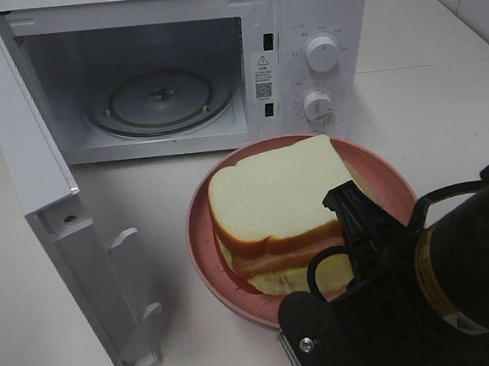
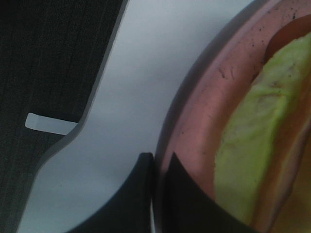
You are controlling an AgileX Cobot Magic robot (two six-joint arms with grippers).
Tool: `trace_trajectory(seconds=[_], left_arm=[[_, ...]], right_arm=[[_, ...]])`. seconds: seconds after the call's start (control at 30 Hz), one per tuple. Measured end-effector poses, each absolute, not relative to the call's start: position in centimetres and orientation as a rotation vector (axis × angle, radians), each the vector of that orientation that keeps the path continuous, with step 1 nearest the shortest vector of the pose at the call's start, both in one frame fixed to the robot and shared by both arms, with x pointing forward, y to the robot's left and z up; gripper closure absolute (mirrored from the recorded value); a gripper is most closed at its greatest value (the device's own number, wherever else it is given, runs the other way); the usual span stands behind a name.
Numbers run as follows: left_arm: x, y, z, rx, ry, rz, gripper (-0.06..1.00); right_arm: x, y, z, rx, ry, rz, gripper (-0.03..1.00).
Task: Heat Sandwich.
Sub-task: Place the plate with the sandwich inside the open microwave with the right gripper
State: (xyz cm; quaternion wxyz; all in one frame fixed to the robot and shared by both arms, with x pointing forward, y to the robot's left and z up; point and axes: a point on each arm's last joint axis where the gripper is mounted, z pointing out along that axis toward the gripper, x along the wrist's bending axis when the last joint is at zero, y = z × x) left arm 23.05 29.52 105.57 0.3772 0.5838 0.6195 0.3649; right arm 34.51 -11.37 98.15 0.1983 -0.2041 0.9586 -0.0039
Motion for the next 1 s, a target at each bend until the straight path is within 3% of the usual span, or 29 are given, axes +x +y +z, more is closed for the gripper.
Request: trace_trajectory(seconds=[0.63,1.0], left_arm=[[23.1,29.5,105.6,1.493,1.584,0.933,-0.03],[23.1,29.5,105.6,1.493,1.584,0.933,-0.03]], right_arm=[[34.6,-11.3,98.1,-0.609,2.684,0.015,0.94],[38.3,-13.2,98.1,-0.779,2.653,0.019,0.94]])
